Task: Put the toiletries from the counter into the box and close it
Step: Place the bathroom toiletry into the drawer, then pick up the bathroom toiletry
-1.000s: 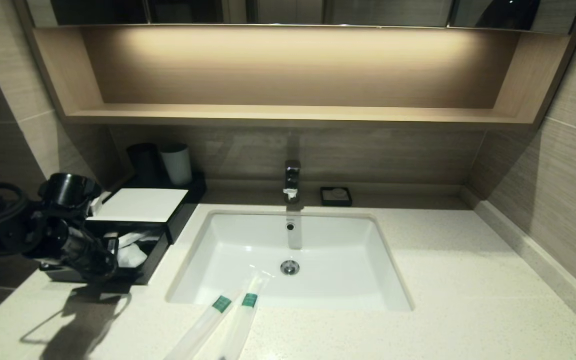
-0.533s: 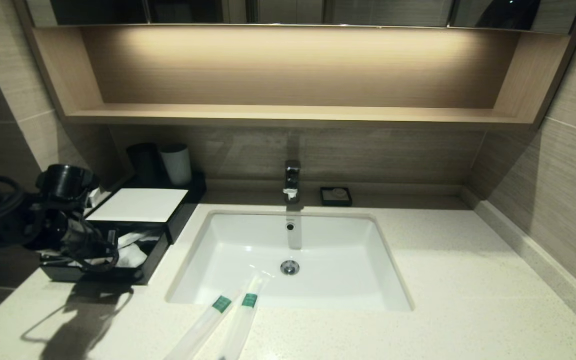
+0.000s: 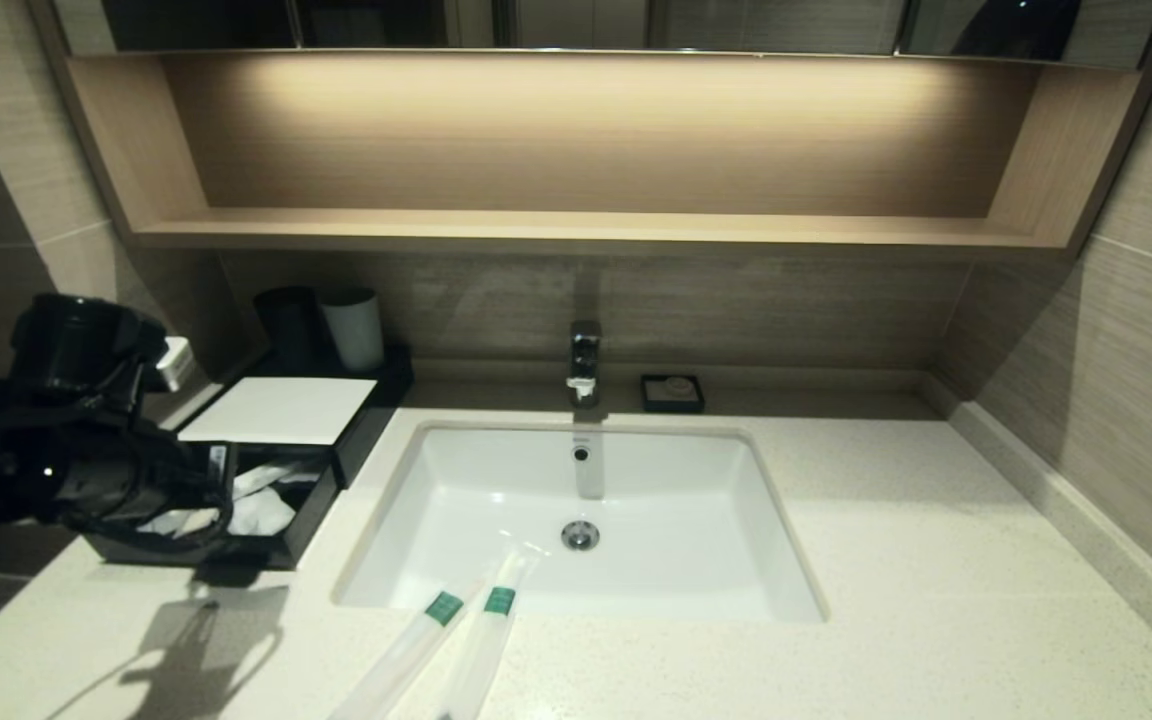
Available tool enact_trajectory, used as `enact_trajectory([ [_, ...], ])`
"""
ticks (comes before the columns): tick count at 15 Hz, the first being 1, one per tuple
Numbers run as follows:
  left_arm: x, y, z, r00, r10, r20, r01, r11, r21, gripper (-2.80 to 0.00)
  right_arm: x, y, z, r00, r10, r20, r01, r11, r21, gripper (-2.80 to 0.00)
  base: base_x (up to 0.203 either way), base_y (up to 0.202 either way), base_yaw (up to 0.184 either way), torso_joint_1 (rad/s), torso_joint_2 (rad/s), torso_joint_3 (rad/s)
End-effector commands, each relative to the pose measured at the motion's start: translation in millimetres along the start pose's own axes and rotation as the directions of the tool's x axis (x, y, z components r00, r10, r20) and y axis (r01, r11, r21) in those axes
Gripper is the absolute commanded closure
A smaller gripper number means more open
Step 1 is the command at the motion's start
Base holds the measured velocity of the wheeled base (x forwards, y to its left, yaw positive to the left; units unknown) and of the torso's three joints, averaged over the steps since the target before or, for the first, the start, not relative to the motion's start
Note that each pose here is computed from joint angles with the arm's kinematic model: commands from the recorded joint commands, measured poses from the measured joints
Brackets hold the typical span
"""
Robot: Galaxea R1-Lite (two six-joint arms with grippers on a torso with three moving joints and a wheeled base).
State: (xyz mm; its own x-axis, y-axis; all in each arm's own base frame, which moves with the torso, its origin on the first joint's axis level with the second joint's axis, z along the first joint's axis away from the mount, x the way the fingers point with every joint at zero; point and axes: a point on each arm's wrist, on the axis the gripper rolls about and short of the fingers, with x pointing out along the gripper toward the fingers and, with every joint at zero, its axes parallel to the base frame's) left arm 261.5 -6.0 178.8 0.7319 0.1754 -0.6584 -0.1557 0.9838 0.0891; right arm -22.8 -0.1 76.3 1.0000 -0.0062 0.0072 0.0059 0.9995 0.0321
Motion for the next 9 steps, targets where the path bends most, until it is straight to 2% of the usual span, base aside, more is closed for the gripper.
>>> enact_trajectory([
  [1, -24.2, -18.7, -13.7, 0.996, -0.081, 0.024, 0.079, 0.995, 0.063, 0.00, 0.1, 0.0, 0.2, 1.000, 0.000, 0.000, 0.000, 1.000, 0.000, 0.00, 0.000, 0.000, 0.000, 0.000, 0.00, 0.000],
  [3, -38.0, -33.8, -30.7, 0.988, -0.156, 0.011, 0.153, 0.980, 0.126, 0.00, 0.0, 0.0, 0.4, 1.000, 0.000, 0.000, 0.000, 1.000, 0.000, 0.00, 0.000, 0.000, 0.000, 0.000, 0.00, 0.000],
  [6, -68.1, -35.8, -49.6, 0.962, -0.272, 0.038, 0.262, 0.950, 0.170, 0.00, 0.1, 0.0, 0.0, 1.000, 0.000, -0.001, 0.000, 1.000, 0.000, 0.00, 0.000, 0.000, 0.000, 0.000, 0.00, 0.000],
  [9, -78.2, -30.0, -74.6, 0.915, -0.395, -0.081, 0.403, 0.897, 0.180, 0.00, 0.1, 0.0, 0.0, 1.000, 0.000, -0.001, 0.000, 1.000, 0.000, 0.00, 0.000, 0.000, 0.000, 0.000, 0.00, 0.000],
])
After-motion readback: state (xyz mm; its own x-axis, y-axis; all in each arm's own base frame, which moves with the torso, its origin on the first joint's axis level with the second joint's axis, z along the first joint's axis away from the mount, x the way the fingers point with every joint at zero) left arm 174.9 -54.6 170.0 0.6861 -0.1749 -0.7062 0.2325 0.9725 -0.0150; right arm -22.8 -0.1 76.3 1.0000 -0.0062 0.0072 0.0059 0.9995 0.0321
